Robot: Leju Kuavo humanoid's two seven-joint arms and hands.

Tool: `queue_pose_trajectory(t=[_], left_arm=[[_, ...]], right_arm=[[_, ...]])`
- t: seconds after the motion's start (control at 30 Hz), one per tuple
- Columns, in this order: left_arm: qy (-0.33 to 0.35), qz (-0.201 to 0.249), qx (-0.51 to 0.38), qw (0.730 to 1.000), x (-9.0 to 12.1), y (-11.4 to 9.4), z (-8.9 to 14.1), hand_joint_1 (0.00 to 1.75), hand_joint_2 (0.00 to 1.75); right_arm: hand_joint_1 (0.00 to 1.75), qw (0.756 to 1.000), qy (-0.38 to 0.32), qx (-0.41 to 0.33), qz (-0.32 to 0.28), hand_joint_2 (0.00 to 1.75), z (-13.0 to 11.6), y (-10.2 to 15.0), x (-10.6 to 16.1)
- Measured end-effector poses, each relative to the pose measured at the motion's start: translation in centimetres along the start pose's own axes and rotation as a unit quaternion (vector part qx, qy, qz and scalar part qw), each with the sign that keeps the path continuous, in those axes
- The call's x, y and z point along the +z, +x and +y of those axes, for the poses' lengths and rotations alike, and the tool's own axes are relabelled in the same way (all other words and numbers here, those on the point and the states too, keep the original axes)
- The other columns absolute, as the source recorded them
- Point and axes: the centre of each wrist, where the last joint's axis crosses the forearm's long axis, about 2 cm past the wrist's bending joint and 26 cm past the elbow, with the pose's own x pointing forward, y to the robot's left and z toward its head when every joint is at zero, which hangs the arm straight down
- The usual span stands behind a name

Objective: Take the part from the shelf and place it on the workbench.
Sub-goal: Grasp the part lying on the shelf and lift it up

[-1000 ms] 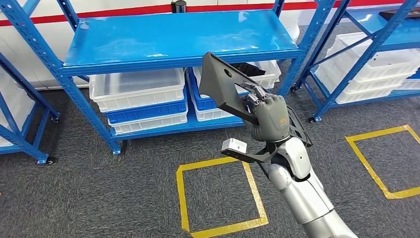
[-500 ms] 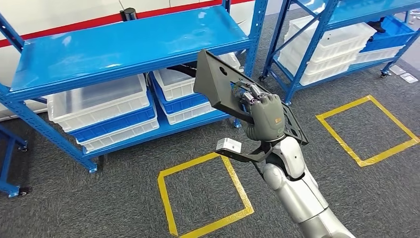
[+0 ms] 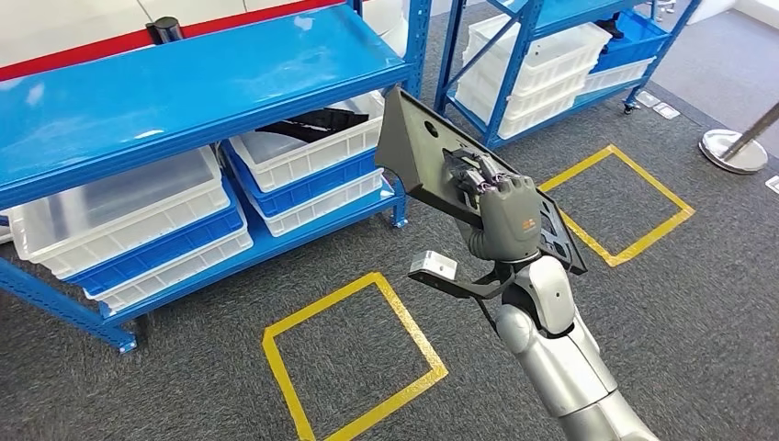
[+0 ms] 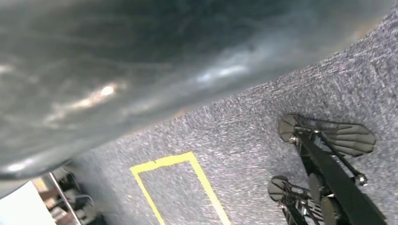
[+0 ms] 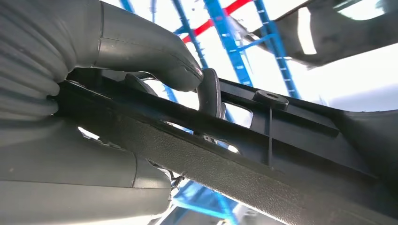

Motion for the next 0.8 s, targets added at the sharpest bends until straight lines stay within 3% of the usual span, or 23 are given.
queue_pose_trajectory(t=[0.6,0.8], left_arm=[[-0.002,0.004,-0.005,1.000,0.3,-0.4,0.5,0.00,0.00],[-0.001,-0.001,-0.020,1.000,0.2,-0.3,0.5,0.00,0.00]], right_arm=[[1.75,1.000,0.003,-0.004,0.006,1.75,-0.2,-0.2,-0.1],[1.75,1.000,0.011,0.006,0.022,1.75,-0.9,-2.0,1.1]])
